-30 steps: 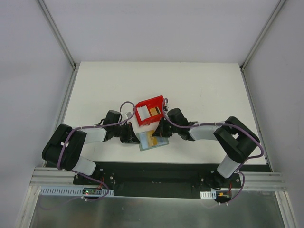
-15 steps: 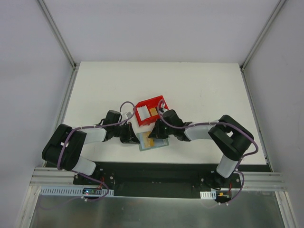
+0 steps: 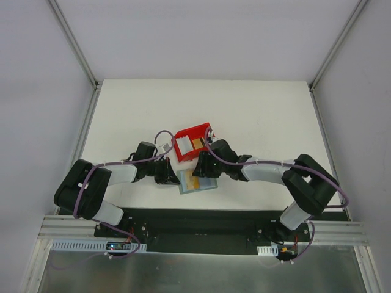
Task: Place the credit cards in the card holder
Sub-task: Insert the credit card into the card holder.
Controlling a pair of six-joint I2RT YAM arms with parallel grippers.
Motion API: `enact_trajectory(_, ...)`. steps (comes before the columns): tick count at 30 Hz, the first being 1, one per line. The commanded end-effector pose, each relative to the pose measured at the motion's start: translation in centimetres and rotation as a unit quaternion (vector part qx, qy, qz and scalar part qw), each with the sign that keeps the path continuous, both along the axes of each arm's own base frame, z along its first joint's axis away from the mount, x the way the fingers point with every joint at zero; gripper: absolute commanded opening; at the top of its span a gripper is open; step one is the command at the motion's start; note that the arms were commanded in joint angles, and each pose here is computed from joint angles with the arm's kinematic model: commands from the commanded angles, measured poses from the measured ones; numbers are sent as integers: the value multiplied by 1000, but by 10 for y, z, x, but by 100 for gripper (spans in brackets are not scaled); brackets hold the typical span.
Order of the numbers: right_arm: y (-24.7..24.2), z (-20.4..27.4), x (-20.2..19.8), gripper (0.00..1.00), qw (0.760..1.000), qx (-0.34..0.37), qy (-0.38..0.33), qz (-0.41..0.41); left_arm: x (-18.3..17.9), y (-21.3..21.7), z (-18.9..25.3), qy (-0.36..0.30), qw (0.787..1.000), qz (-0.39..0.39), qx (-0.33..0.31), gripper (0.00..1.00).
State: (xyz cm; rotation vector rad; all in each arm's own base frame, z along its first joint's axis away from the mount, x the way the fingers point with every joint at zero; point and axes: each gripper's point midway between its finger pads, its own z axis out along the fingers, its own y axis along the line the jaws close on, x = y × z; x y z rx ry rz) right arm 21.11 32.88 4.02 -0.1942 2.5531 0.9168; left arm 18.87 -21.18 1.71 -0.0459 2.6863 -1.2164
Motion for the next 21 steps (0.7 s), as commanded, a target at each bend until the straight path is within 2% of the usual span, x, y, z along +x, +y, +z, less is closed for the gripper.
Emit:
enact_trajectory(1, 11, -8, -14, 50, 999, -22, 17, 38, -4, 10, -15, 2, 999, 0, 40, 0)
enact_trajectory(9, 50, 0, -24, 42, 997, 2, 24, 73, -1, 7, -12, -3, 999, 0, 35, 0)
enact_trajectory(12, 57, 3, -23, 33, 997, 8, 24, 78, 0, 6, -10, -4, 999, -1, 33, 0)
enact_trajectory(14, 56, 4, -21, 22, 997, 5, 22, 74, 1, 6, -10, -4, 999, 0, 32, 0)
enact_trajectory(16, 53, 3, -21, 16, 997, -1, 19, 73, 0, 7, -11, -3, 999, 0, 33, 0)
enact_trajectory(18, 43, -3, -20, 9, 997, -36, 16, 70, -1, 7, -12, -1, 999, 0, 35, 0)
enact_trajectory(21, 11, -11, -11, 8, 989, -139, -10, 49, -2, 8, -13, -3, 999, 0, 36, 0)
